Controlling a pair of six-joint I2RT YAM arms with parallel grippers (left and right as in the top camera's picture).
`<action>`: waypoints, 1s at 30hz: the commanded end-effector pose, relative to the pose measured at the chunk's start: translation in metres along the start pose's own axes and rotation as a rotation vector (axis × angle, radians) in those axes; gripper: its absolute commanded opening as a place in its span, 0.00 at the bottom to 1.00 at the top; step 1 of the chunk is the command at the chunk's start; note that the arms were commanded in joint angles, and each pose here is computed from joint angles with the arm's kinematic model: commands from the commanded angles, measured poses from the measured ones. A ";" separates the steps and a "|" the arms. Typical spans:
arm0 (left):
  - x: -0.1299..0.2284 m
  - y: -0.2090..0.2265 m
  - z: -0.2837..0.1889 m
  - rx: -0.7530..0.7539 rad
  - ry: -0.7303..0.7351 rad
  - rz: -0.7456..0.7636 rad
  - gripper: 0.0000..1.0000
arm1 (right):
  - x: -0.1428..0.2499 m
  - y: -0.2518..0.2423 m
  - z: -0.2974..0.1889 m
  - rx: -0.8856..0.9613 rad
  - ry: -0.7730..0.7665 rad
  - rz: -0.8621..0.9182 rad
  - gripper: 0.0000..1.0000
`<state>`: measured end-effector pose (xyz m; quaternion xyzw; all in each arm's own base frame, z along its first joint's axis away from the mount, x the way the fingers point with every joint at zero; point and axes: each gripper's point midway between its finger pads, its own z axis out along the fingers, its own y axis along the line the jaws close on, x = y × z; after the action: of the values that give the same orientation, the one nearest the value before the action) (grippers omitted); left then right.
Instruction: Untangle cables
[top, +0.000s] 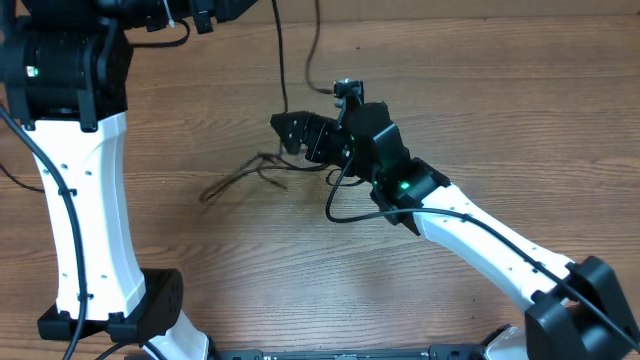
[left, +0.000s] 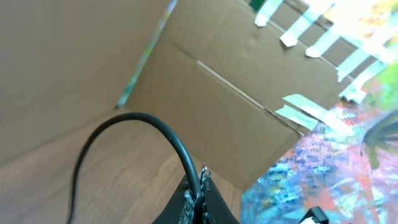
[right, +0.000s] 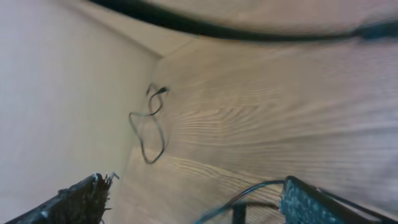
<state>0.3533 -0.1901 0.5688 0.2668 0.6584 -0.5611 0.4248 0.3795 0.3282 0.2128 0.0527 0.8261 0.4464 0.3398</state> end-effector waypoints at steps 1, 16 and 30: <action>-0.008 -0.027 -0.002 0.050 -0.013 0.022 0.04 | 0.014 -0.035 0.024 0.098 0.020 0.102 0.85; -0.045 -0.003 -0.044 -0.075 -0.141 0.149 0.04 | 0.086 -0.170 -0.019 0.637 0.291 0.288 0.47; -0.026 0.189 -0.161 -1.171 -0.193 0.114 0.04 | 0.087 -0.234 -0.089 0.921 0.369 0.466 1.00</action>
<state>0.4579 -0.0308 0.4981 -0.0198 0.8031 -0.2347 0.5474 0.3055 0.1609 0.0145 0.2991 0.9487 0.1016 0.0136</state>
